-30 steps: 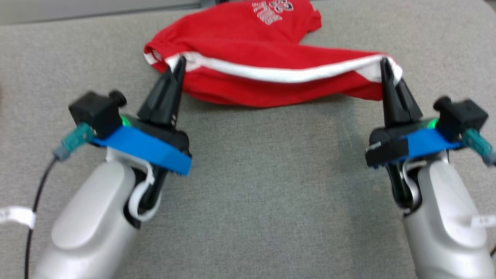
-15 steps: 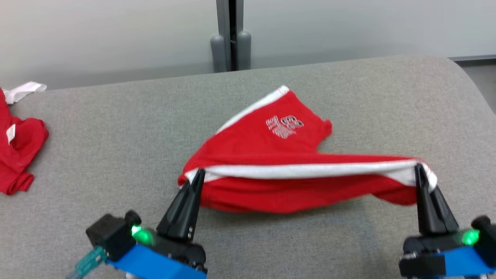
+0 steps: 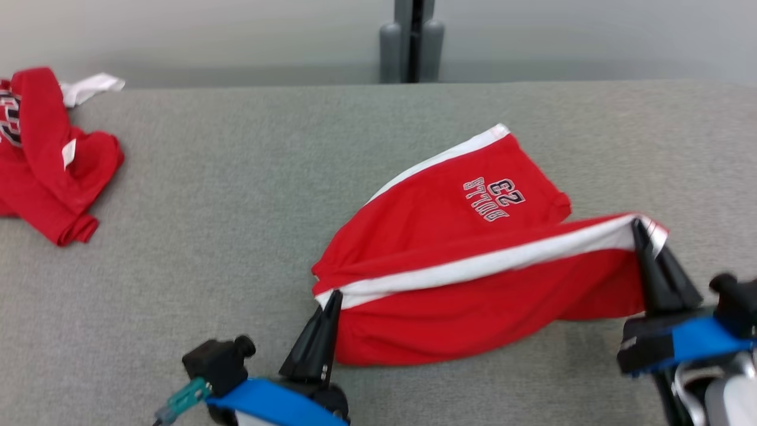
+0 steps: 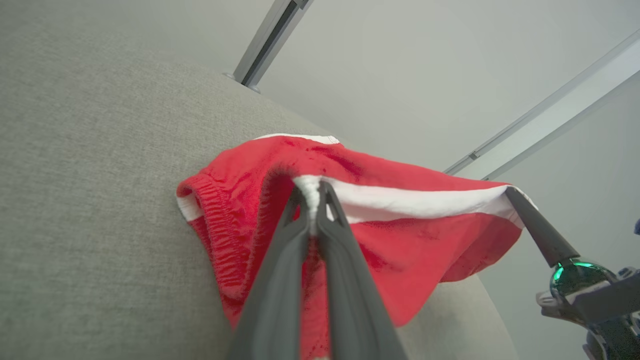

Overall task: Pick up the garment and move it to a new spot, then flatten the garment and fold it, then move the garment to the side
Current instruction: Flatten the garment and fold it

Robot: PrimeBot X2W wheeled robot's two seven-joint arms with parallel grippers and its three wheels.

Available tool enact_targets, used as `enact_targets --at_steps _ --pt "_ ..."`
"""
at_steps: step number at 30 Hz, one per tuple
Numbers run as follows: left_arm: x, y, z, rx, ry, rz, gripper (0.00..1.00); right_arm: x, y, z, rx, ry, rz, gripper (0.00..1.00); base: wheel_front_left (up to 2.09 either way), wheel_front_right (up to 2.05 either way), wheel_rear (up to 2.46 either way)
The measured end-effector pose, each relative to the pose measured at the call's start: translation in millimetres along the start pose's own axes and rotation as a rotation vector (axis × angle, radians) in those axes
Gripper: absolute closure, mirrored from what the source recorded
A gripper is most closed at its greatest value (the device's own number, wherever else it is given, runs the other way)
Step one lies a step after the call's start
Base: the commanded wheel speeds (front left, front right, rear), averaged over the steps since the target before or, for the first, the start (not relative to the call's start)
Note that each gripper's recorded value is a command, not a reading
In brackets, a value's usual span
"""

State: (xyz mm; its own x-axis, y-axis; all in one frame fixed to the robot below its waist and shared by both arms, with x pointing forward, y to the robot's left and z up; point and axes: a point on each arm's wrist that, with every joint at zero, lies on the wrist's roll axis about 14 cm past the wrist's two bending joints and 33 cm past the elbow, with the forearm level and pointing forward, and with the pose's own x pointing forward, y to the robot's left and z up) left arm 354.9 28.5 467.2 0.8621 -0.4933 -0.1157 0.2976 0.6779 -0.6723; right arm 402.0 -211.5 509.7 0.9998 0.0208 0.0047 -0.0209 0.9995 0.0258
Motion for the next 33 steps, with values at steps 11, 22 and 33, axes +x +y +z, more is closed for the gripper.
enact_targets --at_steps 11,22,33 --pt "46 59 -9 -0.097 -0.008 0.191 1.0 111 16 -40 -0.137 0.184 0.147 1.0 0.0 0.0 0.0" --pt "69 97 -2 -0.108 -0.014 0.289 1.0 172 46 -90 -0.132 0.338 0.226 1.0 0.0 0.0 0.0" --pt "75 90 -6 -0.119 0.028 0.279 0.0 183 46 -100 -0.132 0.397 0.223 0.0 0.0 0.0 0.0"
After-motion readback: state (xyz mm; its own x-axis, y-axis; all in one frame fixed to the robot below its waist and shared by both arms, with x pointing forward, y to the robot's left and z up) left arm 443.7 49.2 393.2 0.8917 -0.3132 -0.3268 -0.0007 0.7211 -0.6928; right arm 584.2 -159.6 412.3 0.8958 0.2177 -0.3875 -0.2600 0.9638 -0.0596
